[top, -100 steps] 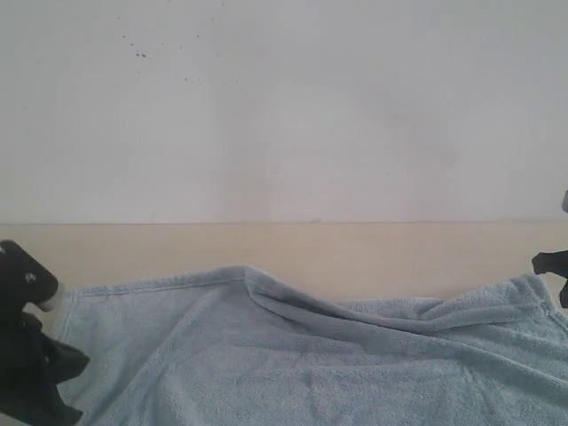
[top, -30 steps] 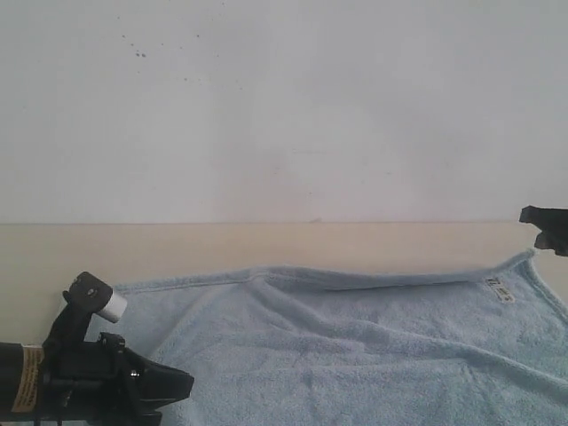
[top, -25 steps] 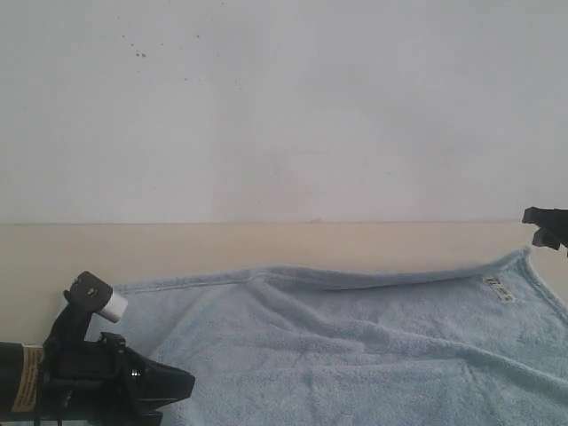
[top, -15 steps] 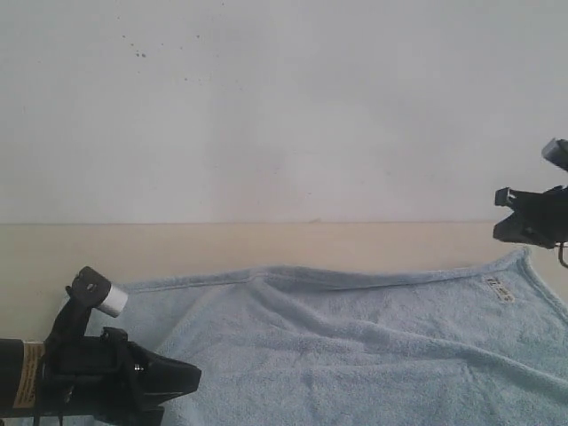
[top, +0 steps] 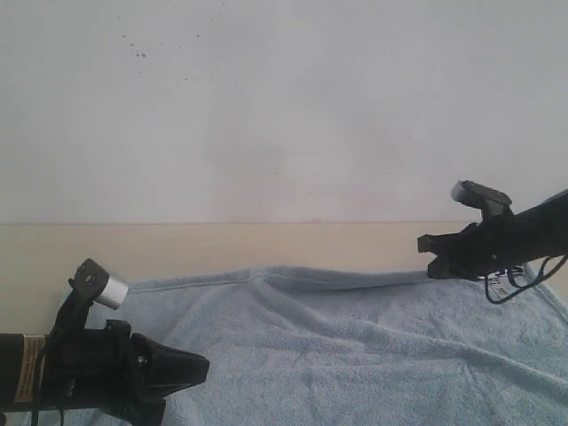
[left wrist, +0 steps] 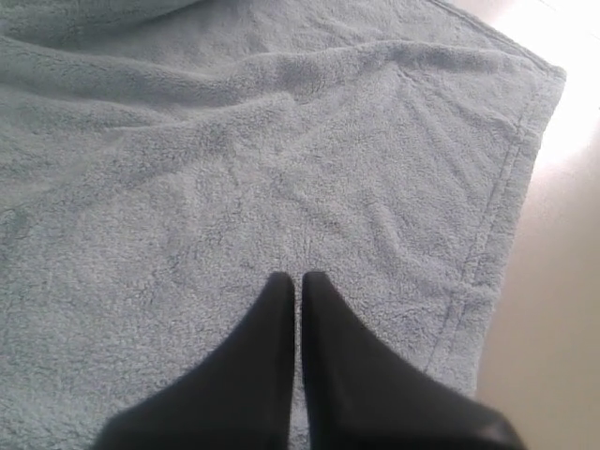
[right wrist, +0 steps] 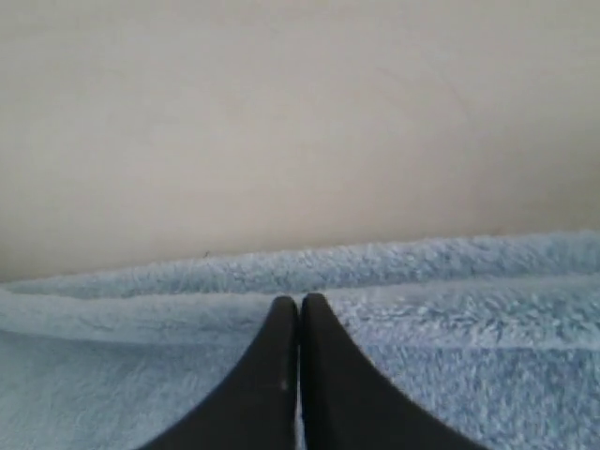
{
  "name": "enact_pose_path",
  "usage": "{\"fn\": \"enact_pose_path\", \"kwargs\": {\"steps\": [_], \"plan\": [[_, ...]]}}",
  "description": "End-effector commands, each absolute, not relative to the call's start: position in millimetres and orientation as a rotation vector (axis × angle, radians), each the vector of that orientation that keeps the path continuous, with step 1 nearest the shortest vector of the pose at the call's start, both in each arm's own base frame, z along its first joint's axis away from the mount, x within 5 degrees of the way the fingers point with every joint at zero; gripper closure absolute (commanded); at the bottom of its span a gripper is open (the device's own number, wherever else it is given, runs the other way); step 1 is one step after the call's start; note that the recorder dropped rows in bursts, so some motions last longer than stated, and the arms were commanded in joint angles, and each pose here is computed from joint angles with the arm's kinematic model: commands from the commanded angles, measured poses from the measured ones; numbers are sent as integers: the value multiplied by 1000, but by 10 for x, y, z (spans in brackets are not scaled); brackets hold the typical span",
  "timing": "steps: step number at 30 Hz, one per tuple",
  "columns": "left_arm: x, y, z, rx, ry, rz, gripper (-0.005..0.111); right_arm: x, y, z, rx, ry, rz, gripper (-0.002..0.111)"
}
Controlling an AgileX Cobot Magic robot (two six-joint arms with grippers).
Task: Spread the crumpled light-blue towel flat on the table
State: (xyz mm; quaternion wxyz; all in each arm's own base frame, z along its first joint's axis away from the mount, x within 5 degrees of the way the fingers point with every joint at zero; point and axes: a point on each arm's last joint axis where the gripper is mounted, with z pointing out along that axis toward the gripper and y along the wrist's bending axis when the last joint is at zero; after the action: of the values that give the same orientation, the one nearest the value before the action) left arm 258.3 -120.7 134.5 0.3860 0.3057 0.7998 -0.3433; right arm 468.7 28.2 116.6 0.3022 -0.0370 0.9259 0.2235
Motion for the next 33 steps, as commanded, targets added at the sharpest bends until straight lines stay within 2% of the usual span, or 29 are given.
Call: {"fn": "enact_pose_path", "kwargs": {"steps": [1,3,6,9,13,16,22,33], "plan": [[2590,-1214,1377,783,2016,-878,103,4810,408,1222,-76,2354,353,108],[2590,-1214,1377,783,2016,-878,103,4861,382,1251,-33,2301,242,108],[2592,-1214,1378,778,2016,-878,103,4869,408,1426,-55,2272,271,108],[2592,-1214,1378,778,2016,-878,103,4754,514,1633,-340,2289,333,108],[2591,-1215,1380,779,2013,-880,103,4736,408,1454,-242,2396,339,108],[2590,-1215,1380,781,2014,-880,103,4758,150,1239,-107,2459,291,108],[2591,-1214,1377,795,2008,-868,103,4753,-266,1053,1,2491,249,108],[2578,-1217,1371,875,1973,-835,103,4789,-431,757,38,2478,138,108]]}}
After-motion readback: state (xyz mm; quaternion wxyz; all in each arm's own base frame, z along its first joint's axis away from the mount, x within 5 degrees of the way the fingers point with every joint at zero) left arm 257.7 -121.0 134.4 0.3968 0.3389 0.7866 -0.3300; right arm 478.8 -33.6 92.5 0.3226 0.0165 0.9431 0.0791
